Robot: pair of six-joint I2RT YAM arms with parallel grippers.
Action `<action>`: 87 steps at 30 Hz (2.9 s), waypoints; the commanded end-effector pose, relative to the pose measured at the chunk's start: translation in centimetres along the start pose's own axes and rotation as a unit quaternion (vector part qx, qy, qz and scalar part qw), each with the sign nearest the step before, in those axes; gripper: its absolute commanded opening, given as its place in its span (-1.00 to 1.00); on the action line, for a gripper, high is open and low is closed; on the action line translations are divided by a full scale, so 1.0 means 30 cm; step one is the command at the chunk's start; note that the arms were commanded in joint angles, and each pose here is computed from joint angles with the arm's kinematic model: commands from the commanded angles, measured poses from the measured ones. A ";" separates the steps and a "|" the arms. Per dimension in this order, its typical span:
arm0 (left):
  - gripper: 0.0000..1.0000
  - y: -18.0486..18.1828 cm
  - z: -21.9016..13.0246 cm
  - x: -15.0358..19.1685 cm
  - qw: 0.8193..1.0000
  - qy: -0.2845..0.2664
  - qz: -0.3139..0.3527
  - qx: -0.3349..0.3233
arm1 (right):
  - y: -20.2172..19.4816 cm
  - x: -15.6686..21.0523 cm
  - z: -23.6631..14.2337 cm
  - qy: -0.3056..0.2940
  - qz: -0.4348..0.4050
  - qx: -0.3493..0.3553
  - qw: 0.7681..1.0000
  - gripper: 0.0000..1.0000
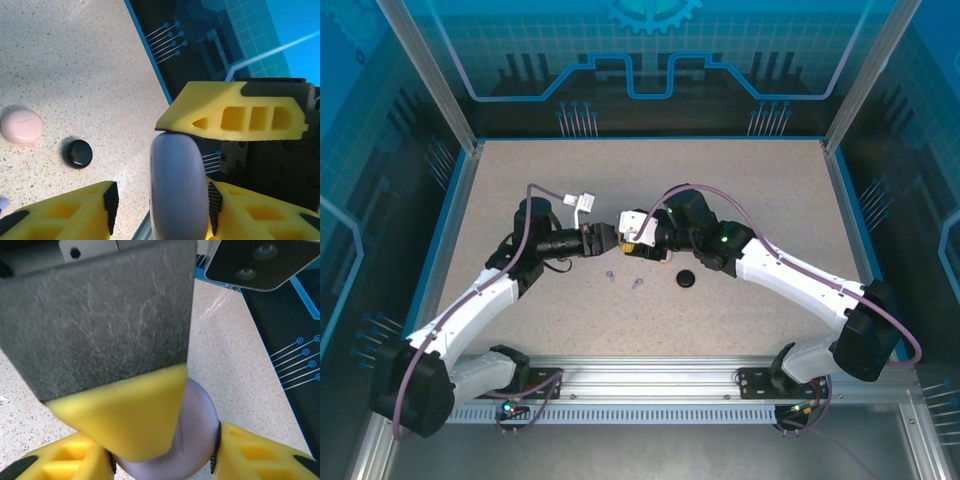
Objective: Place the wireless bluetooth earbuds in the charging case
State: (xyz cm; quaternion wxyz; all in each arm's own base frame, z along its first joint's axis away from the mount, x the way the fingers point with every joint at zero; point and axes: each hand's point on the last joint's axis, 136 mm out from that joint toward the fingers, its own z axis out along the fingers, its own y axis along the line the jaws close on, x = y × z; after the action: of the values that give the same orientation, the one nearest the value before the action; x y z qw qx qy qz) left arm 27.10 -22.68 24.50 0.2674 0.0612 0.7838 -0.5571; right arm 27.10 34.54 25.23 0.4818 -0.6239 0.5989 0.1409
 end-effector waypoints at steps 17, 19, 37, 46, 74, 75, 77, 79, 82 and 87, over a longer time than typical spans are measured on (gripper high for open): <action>-0.46 -0.079 0.002 -0.026 0.998 -0.005 0.048 0.028 | -0.017 -0.042 -0.032 0.004 0.014 0.002 1.000 0.25; -0.49 -0.096 -0.004 -0.033 0.997 -0.014 0.064 0.031 | -0.019 -0.046 -0.056 0.005 0.029 0.003 1.000 0.38; -0.88 -0.321 -0.003 0.017 0.900 -0.101 0.416 0.082 | -0.085 -0.139 -0.425 -0.155 0.307 0.062 0.937 1.00; -0.90 -0.377 -0.005 0.039 0.861 -0.129 0.479 0.115 | -0.028 -0.152 -0.457 -0.164 0.318 0.023 0.933 1.00; -0.90 -0.369 -0.007 0.052 0.859 -0.122 0.486 0.106 | -0.111 -0.148 -0.379 -0.139 0.308 0.057 0.939 1.00; -0.90 -0.369 -0.008 0.052 0.858 -0.122 0.487 0.105 | -0.113 -0.151 -0.384 -0.140 0.307 0.058 0.940 1.00; -0.90 -0.366 -0.009 0.051 0.859 -0.123 0.487 0.103 | -0.117 -0.153 -0.390 -0.140 0.304 0.060 0.941 1.00; -0.90 -0.369 -0.011 0.052 0.858 -0.123 0.488 0.103 | -0.120 -0.153 -0.390 -0.139 0.303 0.061 0.941 1.00; -0.90 -0.373 -0.013 0.055 0.857 -0.123 0.489 0.105 | -0.125 -0.153 -0.387 -0.139 0.304 0.062 0.940 1.00; -0.90 -0.369 -0.011 0.059 0.857 -0.121 0.490 0.106 | -0.138 -0.154 -0.380 -0.138 0.305 0.066 0.940 1.00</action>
State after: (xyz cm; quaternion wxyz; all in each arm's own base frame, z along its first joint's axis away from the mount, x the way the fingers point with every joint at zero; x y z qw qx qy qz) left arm 21.98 -26.80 32.50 0.5816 0.3811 0.5685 -0.4396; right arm 24.23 28.10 34.75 0.5135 -0.3598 0.7027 0.3363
